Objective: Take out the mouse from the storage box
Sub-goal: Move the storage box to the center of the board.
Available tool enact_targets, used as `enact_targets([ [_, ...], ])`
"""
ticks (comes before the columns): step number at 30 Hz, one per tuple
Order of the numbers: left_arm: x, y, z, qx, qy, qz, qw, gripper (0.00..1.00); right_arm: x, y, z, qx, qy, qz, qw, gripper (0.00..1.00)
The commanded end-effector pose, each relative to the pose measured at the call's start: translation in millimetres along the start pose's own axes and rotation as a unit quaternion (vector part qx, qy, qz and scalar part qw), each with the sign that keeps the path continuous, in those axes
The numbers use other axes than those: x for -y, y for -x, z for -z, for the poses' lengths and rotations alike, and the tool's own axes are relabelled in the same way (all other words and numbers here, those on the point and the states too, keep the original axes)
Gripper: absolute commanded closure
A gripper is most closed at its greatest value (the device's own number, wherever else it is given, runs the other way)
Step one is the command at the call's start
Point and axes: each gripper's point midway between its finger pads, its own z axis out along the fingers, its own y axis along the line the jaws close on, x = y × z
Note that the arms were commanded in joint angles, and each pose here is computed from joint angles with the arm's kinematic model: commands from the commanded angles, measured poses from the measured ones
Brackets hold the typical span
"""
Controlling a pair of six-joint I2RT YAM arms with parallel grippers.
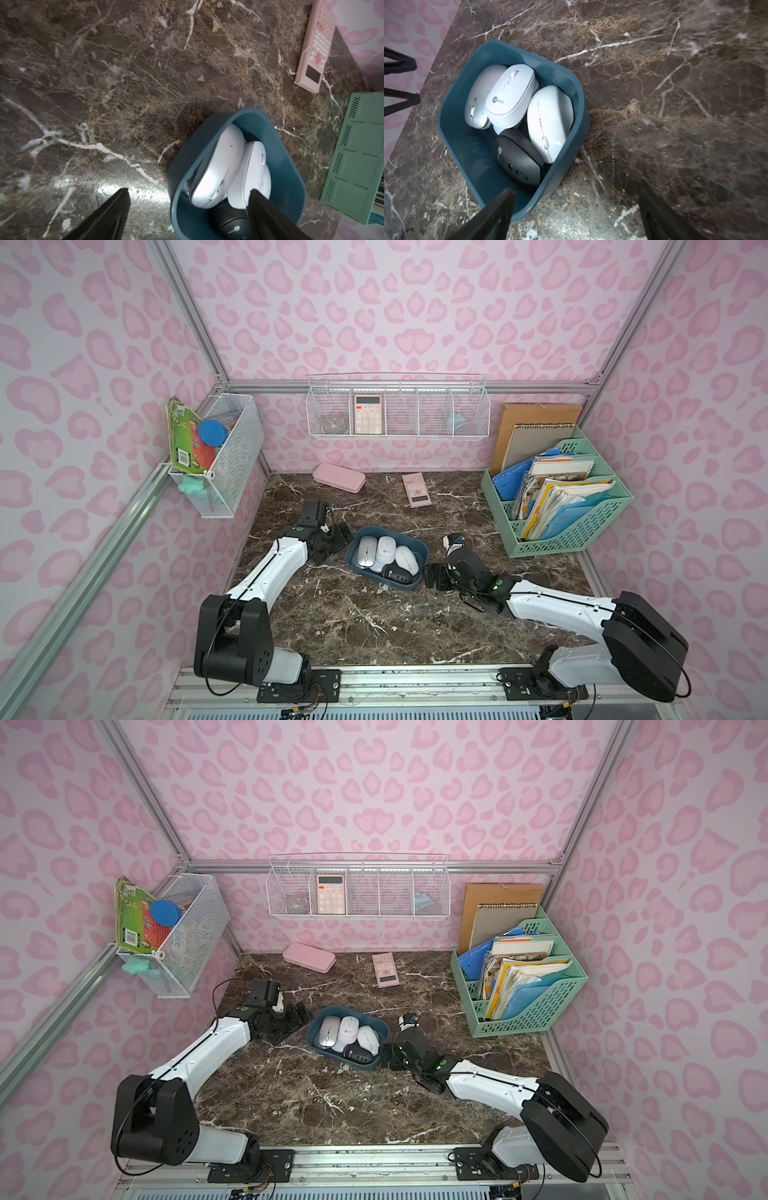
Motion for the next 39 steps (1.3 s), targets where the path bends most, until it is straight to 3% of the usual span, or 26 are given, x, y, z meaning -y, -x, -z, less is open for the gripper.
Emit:
enact_targets([
  [1,21,7,-14,-0.018,-0.063,0.004,0.998,0.09,-16,1,-6,-0.013,0.026,-0.006,1.000,0.04],
  [9,44,-1,-36,-0.058,-0.134,-0.002,0.989,0.10,-28,-12,-26,-0.055,0.041,-0.010,0.998,0.05],
  [15,51,-19,-41,-0.073,-0.143,-0.022,0.987,0.11,-38,-13,-37,-0.071,0.054,-0.007,0.996,0.06],
  [21,61,-43,-40,-0.073,-0.141,-0.036,0.987,0.13,-40,-5,-45,-0.073,0.044,0.004,0.996,0.09],
  [31,83,-85,-35,-0.070,-0.132,-0.068,0.986,0.15,-5,5,-45,-0.067,0.016,-0.018,0.997,0.10],
  [39,69,-86,-37,-0.057,-0.096,-0.070,0.991,0.15,20,6,-36,-0.063,-0.020,-0.015,0.998,0.09],
])
